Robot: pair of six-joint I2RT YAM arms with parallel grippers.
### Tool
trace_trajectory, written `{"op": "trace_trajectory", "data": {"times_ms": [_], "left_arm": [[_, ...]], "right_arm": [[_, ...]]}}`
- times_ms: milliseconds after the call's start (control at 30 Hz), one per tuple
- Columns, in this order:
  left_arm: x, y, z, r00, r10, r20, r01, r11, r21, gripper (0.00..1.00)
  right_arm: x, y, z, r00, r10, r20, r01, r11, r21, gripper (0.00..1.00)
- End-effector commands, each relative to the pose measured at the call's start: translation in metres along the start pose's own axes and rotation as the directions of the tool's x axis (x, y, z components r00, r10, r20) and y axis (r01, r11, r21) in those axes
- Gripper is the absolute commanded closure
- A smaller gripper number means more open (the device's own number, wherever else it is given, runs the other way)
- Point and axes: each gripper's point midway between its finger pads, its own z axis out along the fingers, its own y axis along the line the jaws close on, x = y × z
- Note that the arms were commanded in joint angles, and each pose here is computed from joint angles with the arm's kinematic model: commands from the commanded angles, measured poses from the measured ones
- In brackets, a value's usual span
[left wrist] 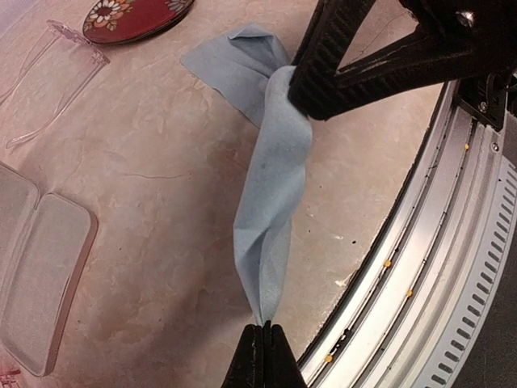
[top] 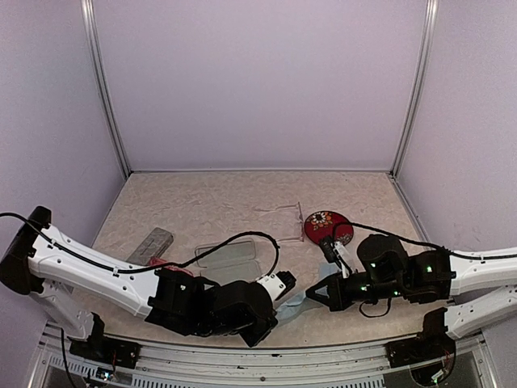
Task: Organize the sunglasses
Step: Fold the glasses cleaning cloth at the center of the board.
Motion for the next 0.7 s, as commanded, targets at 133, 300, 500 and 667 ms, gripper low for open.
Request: {"op": "trace_trajectory", "data": {"times_ms": [133,300,500,667], "left_arm": [[-0.018,0.029,0.004,0.998,-0.053,0.035,0.055,0.997,-0.049,1.00],[-0.021,0.047,0.020,0.998,-0.064,0.026,0.065,0.997,-0.049,1.00],[-0.017,0.070,0.039,0.999,-0.048,0.001,0.047,0.997,-0.060,1.00],[-0.010,0.089,0.055,0.998,-0.052,-0.028,0.050,0.996,-0.071,1.00]], "right_arm": [[-0.001,-0.022,0.014,0.997,0.069,0.038,-0.073,0.991,0.116,1.00],[-0.006,-0.035,0.028,0.993,0.106,0.054,-0.113,0.984,0.139,1.00],[-0.020,-0.054,0.043,0.987,0.133,0.086,-0.146,0.976,0.162,1.00],[-0.033,-0.072,0.055,0.984,0.151,0.097,-0.166,0.971,0.173,1.00]]}}
